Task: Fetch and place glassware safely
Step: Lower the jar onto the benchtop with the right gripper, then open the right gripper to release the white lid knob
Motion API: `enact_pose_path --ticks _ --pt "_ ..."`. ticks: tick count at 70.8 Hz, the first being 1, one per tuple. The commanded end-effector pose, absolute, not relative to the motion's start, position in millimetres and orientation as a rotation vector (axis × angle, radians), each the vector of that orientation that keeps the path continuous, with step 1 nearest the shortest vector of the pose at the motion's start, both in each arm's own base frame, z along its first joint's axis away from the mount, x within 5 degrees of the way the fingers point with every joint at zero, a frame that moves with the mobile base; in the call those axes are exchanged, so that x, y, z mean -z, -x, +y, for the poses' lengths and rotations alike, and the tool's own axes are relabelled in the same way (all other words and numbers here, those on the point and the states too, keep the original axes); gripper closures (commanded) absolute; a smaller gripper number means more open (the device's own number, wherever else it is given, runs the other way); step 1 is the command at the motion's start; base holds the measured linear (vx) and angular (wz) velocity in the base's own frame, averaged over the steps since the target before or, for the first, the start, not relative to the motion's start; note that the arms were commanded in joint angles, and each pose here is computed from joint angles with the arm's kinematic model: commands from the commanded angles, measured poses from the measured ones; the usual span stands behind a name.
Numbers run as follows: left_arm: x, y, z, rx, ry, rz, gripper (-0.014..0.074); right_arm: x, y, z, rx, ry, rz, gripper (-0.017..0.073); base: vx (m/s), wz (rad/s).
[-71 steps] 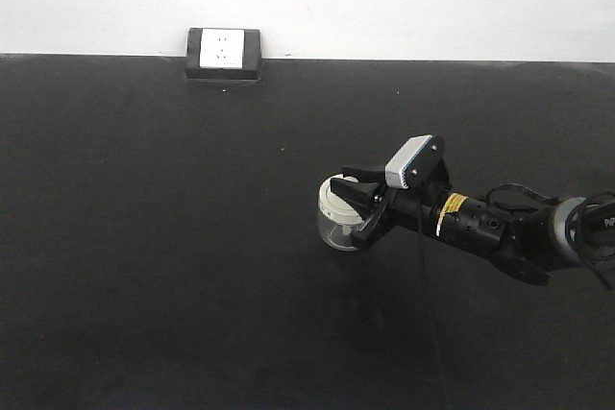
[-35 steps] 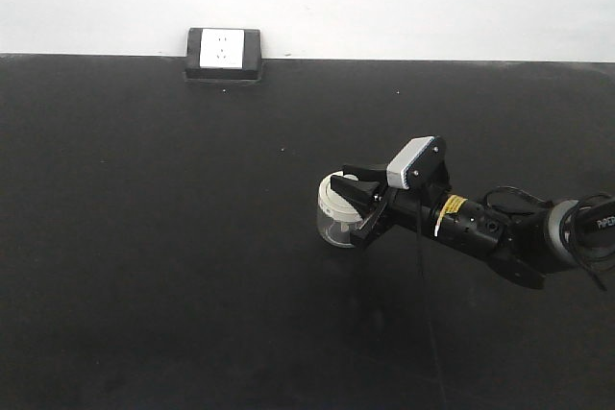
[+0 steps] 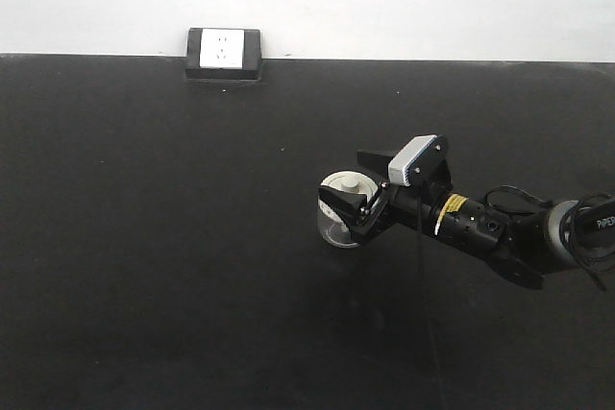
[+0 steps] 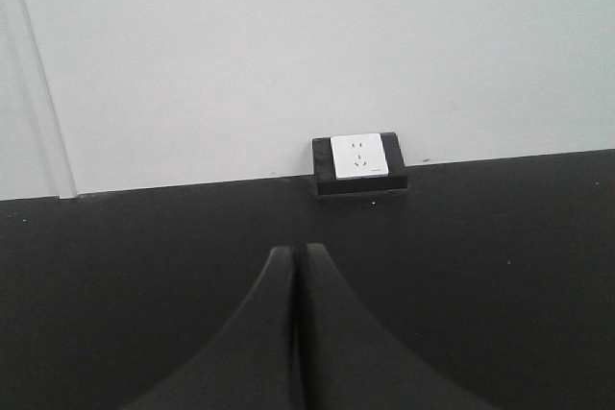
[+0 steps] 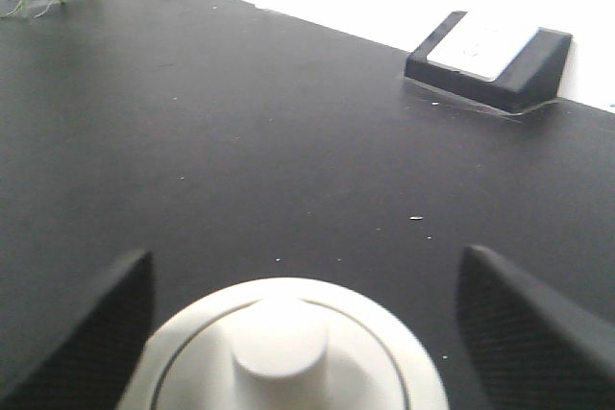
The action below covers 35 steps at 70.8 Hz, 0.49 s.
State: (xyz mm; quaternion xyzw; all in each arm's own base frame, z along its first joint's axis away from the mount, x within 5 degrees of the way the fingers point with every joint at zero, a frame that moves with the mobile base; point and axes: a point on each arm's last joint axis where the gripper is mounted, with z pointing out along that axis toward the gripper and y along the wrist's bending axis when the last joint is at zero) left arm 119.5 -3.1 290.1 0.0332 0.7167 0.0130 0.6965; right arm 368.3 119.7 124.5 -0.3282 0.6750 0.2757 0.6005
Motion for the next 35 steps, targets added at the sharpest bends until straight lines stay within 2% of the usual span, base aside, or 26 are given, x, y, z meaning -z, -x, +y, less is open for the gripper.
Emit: enact_pose_path --ticks 1,25,35 --pt "-304.9 -120.8 -4.4 -0.012 -0.071 1.507 0.0601 -153.6 -372.6 118.5 -0.639 0.717 1.44 -0.0106 0.0 0.0" --pt "-304.9 -120.8 -4.4 -0.012 -0.071 1.507 0.0601 -178.1 -370.7 116.8 -0.613 0.706 1.406 -0.0037 0.0 0.0" --pt "-304.9 -120.8 -4.4 -0.012 -0.071 1.507 0.0601 -198.1 -368.4 113.1 -0.596 0.662 1.466 -0.0017 0.0 0.0"
